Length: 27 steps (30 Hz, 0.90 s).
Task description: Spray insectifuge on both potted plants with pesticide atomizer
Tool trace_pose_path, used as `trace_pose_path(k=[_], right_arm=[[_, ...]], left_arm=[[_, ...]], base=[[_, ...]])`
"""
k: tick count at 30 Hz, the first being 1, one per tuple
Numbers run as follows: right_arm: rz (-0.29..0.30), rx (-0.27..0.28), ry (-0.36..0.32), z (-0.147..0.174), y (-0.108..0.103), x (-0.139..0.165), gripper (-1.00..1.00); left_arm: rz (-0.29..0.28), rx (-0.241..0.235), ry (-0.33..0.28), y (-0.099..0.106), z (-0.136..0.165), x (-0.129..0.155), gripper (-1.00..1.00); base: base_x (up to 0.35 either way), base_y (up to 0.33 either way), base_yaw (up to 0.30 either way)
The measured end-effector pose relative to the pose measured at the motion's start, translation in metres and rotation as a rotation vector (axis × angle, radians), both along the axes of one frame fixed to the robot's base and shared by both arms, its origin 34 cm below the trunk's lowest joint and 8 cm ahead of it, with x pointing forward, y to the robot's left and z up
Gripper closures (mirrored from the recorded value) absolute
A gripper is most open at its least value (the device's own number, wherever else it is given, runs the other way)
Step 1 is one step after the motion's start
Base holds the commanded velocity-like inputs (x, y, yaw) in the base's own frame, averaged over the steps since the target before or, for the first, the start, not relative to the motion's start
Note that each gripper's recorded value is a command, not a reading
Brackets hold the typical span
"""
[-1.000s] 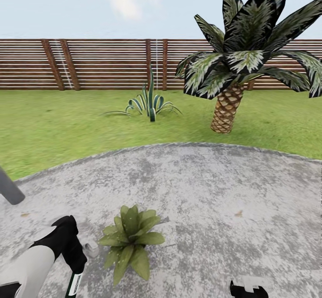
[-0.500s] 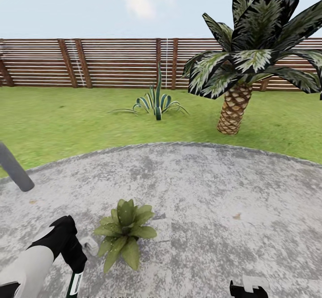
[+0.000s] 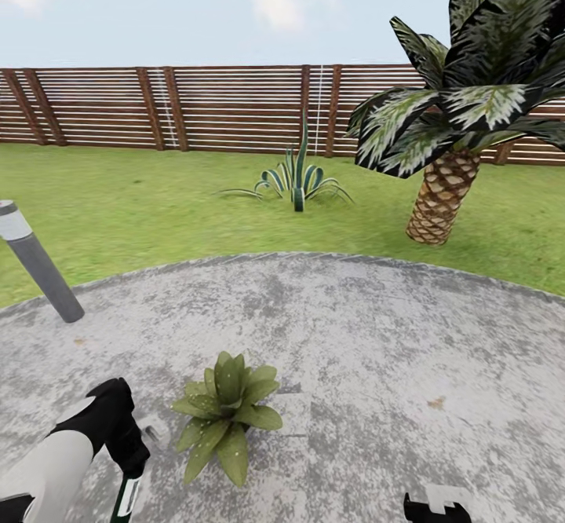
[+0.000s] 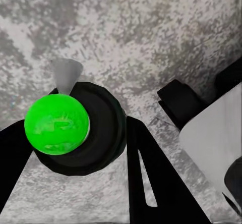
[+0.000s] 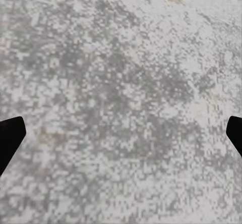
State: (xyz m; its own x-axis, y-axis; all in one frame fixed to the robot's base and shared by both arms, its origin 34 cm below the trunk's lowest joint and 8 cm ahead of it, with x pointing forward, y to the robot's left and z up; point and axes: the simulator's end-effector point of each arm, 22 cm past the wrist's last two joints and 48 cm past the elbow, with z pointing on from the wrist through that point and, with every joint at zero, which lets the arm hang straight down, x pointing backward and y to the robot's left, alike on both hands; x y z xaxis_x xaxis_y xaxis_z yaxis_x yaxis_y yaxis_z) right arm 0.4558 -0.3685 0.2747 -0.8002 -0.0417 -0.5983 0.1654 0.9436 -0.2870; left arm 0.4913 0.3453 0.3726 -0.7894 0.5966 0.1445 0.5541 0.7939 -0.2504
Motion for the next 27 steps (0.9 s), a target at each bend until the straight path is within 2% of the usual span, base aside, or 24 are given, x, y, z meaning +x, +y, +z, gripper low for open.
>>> trace_pose_path(k=[2, 3, 6, 9, 16, 20, 23, 27], right_arm=[[0.001, 0.0, 0.003, 0.0, 0.0, -0.001, -1.0], [0.002, -0.001, 0.003, -0.001, -0.001, -0.001, -1.0], [0.004, -0.001, 0.004, -0.001, -0.001, -0.001, -1.0], [0.003, -0.001, 0.004, -0.001, -0.001, -0.002, -1.0], [0.001, -0.002, 0.0, 0.0, -0.001, 0.0, -1.0], [0.0, -0.003, -0.002, 0.001, -0.001, 0.001, -1.0], [0.0, -0.003, -0.003, 0.001, -0.001, 0.002, -1.0], [0.0, -0.003, -0.003, 0.001, -0.001, 0.001, -1.0]], left_arm=[[-0.005, -0.043, 0.057, -0.006, 0.006, -0.011, 1.0], [-0.015, -0.048, 0.086, -0.007, 0.01, -0.017, 1.0], [-0.05, -0.024, 0.139, -0.001, 0.015, -0.026, 1.0], [-0.068, -0.031, 0.18, -0.004, 0.02, -0.032, 1.0], [-0.068, -0.034, 0.193, 0.001, 0.023, -0.035, 1.0], [-0.065, -0.024, 0.187, 0.008, 0.025, -0.033, 1.0], [-0.064, -0.012, 0.148, 0.013, 0.031, -0.018, 1.0], [-0.067, -0.014, 0.141, 0.01, 0.032, -0.016, 1.0]], base=[[0.002, 0.0, 0.004], [0.001, 0.0, 0.002], [0.0, 0.0, 0.0], [0.0, 0.0, 0.0], [0.0, 0.0, 0.032], [0.0, 0.0, 0.23], [0.0, 0.0, 0.266], [0.0, 0.0, 0.27]])
